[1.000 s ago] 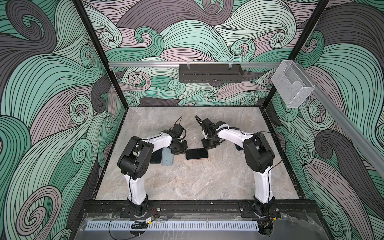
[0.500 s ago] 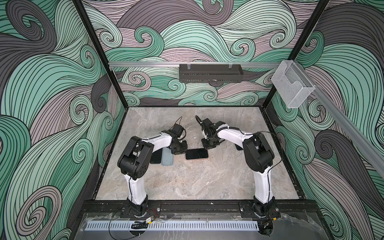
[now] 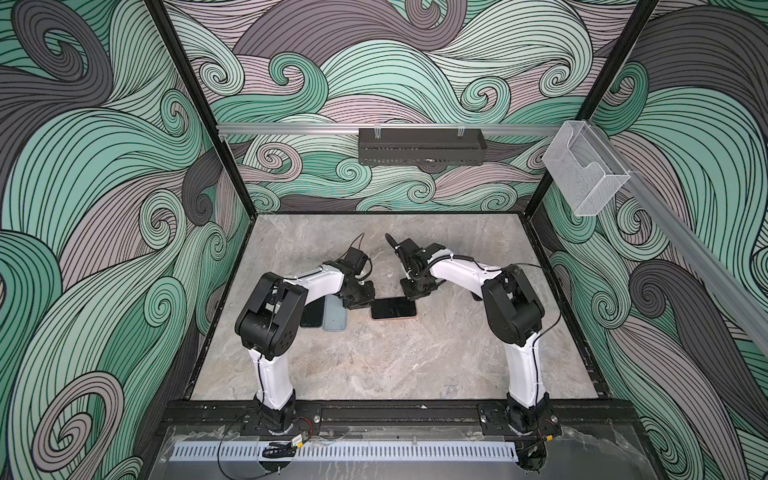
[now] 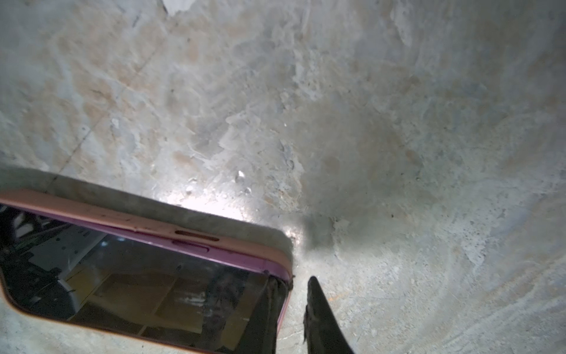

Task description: Put the phone into the phone case

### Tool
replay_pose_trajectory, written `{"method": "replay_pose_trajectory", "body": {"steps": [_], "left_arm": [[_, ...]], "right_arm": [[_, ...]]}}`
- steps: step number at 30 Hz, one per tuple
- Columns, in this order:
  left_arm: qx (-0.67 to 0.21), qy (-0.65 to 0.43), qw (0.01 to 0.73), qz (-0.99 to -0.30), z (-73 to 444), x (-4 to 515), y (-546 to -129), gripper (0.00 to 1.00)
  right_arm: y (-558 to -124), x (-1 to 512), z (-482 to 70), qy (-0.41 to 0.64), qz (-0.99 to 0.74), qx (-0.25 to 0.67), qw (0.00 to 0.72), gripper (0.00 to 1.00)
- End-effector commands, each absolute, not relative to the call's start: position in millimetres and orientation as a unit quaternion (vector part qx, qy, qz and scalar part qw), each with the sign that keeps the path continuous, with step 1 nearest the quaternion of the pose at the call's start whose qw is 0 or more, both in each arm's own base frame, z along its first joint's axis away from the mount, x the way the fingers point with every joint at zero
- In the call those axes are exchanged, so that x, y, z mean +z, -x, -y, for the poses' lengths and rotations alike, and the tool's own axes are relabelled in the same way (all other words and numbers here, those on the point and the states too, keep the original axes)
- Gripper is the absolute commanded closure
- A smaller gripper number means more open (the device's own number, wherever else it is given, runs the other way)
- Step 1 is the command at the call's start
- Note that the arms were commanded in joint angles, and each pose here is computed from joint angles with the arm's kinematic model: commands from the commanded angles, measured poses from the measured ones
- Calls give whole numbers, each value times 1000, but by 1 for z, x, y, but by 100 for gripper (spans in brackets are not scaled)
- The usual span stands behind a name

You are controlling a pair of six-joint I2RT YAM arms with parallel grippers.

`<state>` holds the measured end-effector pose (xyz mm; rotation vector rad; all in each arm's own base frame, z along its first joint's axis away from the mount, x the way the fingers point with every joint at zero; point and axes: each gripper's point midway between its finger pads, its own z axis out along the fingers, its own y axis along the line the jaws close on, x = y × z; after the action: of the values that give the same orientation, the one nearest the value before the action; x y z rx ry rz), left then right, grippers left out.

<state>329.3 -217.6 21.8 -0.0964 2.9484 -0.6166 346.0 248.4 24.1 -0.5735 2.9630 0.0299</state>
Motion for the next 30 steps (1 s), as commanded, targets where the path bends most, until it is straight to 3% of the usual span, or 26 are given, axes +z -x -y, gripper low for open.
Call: {"method": "replay_pose_trajectory", "body": {"steps": [1,30], "left_arm": [[-186,34,47,-981,207,10,-322,85],[-187,40,43,-981,205,8,-322,85]], "right_arm": [[-303,-42,-217,191,-979,-58,-50,80],[-273,-90,-203,179,-976,-76,-98,81]]}}
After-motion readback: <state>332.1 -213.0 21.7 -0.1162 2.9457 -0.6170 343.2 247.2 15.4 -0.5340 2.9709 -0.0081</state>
